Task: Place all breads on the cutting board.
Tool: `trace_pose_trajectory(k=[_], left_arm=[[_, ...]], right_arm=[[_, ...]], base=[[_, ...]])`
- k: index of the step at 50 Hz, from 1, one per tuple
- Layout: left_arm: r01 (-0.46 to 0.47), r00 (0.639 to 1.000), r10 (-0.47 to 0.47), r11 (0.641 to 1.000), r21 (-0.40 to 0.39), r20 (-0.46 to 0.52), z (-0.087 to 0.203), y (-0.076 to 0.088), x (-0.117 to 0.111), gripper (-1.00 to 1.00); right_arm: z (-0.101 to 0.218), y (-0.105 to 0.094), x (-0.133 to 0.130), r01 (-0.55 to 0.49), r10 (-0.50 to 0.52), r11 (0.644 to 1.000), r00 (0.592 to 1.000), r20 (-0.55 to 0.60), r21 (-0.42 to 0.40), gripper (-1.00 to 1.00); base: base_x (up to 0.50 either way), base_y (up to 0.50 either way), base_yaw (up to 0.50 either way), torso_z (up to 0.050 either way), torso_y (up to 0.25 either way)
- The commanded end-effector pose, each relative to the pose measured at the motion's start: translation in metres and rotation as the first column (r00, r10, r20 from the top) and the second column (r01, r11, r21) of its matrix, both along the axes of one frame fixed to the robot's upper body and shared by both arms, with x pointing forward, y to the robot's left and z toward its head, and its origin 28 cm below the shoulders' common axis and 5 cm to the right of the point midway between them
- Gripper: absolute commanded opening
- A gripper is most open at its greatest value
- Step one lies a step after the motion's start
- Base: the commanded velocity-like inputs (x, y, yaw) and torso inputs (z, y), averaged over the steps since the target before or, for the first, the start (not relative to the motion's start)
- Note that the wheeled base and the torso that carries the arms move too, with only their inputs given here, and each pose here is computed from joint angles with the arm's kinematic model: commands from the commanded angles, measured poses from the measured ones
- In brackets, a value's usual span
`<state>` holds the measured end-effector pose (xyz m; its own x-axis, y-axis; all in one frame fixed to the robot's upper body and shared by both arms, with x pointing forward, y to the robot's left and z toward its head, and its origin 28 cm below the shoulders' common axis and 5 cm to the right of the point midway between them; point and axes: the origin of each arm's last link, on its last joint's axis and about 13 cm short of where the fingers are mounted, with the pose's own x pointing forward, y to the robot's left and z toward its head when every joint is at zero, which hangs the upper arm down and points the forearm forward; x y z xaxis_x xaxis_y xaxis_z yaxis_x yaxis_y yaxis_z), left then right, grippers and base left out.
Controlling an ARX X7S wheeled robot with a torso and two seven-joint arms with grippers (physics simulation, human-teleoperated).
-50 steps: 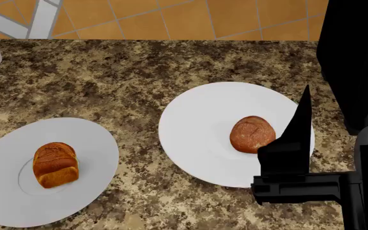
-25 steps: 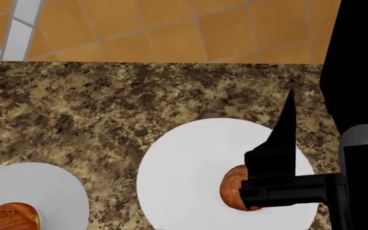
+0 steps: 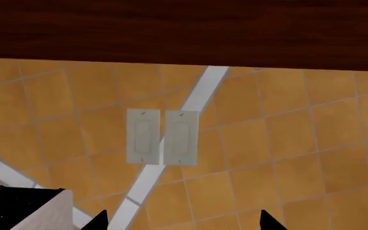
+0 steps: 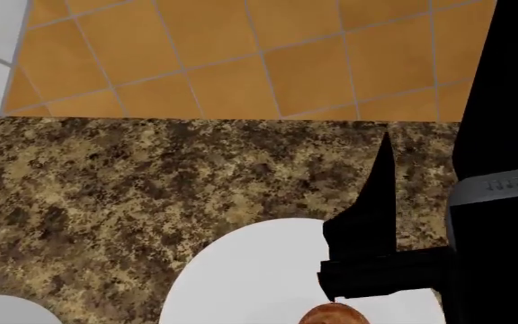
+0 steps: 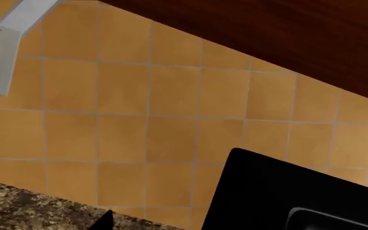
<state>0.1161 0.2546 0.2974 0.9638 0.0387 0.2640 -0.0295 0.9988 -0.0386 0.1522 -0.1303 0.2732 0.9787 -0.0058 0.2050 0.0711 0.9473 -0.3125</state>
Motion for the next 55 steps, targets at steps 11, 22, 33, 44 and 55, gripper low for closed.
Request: trace_pose_trajectory(k=[11,22,33,44,55], left_arm=[[-0.013,0.999,0.014,1.0,0.018,-0.039,0.0,-0.001,0.003,1.0],[0.005,0.999,-0.004,1.0,0.015,-0.053,-0.002,-0.002,0.003,1.0],[0.007,0.999,-0.006,1.0,0.013,-0.049,-0.002,-0.001,0.003,1.0],[0.022,0.999,-0.022,1.0,0.009,-0.049,-0.005,-0.001,0.003,1.0],[0.006,0.999,-0.006,1.0,0.01,-0.047,-0.01,-0.001,0.003,1.0]], right_arm=[[0.048,0.002,0.009,-0.123,0.111,0.992,0.948,-0.297,-0.019,1.0],[0.075,0.002,0.013,-0.204,0.167,0.979,0.792,-0.587,0.004,1.0],[0.082,0.0,0.022,-0.25,0.195,0.967,0.639,-0.744,0.038,1.0],[0.079,0.002,0.029,-0.288,0.201,0.956,0.529,-0.825,0.049,1.0],[0.055,0.005,0.039,-0.318,0.145,0.948,0.494,-0.857,-0.023,1.0]], base=[[0.0,0.0,0.0,0.0,0.001],[0.0,0.0,0.0,0.0,0.0],[0.0,0.0,0.0,0.0,0.0],[0.0,0.0,0.0,0.0,0.0],[0.0,0.0,0.0,0.0,0.0]])
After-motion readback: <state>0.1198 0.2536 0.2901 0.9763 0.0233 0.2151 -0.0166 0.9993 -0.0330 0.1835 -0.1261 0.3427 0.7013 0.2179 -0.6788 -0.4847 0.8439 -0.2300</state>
